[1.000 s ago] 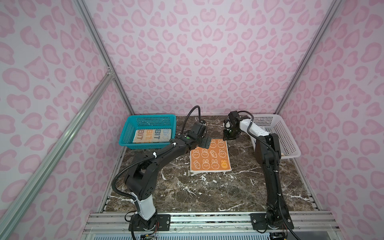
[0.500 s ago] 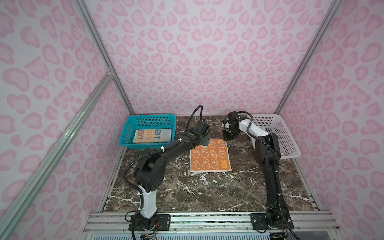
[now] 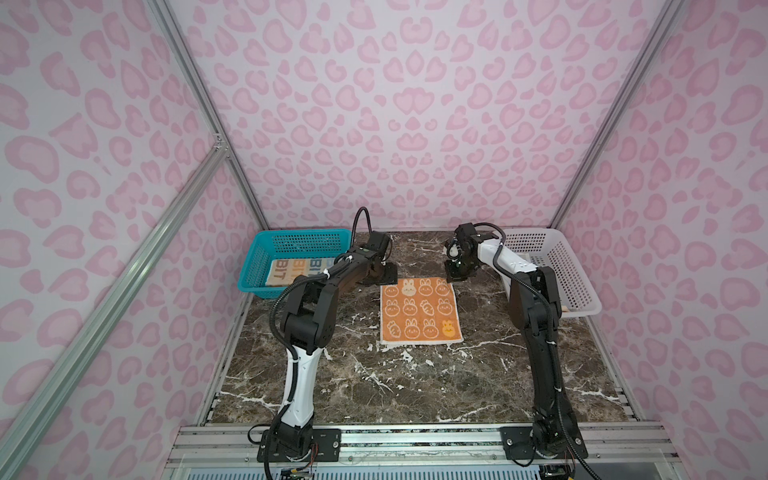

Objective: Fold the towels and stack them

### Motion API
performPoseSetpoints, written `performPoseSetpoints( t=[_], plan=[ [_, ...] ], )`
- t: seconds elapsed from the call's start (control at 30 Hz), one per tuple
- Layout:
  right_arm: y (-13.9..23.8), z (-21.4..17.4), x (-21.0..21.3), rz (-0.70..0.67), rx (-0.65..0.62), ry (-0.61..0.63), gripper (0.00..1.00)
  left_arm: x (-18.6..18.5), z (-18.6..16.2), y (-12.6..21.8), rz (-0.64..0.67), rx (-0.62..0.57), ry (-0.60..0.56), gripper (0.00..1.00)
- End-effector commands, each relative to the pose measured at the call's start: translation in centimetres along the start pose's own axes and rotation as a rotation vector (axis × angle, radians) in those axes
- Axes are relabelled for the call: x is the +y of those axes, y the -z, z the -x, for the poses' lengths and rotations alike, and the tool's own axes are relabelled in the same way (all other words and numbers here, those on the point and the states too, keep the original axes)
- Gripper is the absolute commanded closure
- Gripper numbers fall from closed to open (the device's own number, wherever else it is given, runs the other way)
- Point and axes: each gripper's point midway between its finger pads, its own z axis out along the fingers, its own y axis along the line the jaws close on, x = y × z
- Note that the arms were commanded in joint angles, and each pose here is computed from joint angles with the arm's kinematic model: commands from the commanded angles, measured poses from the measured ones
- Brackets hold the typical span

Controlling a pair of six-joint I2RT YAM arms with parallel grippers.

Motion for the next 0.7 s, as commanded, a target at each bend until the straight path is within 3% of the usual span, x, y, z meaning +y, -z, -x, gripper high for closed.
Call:
performPoseSetpoints(
  t=[0.0, 0.17, 0.33, 0.5, 0.67],
  plan=[
    [-0.7, -1.4, 0.0, -0.004, 0.052, -0.004, 1.0, 0.6, -0.4, -0.2, -0.015, 0.05, 0.042, 0.31],
    [-0.6, -1.3, 0.0, -0.004, 0.049, -0.001, 1.0, 1.3, -0.1, -1.1, -0.018, 0.08, 0.043, 0.37],
    [-0.6, -1.4, 0.0, -0.004, 0.051, -0.004, 1.0, 0.9, -0.4, -1.6, -0.037, 0.115, 0.023, 0.51],
    [-0.7, -1.5, 0.1, -0.004, 0.055, -0.002, 1.0, 1.3, -0.9, -2.0, -0.022, 0.141, 0.007, 0.59],
    [-0.6, -1.5, 0.3, 0.002, 0.053, 0.0, 1.0, 1.5, -1.1, -2.8, -0.017, 0.155, 0.001, 0.63]
  ],
)
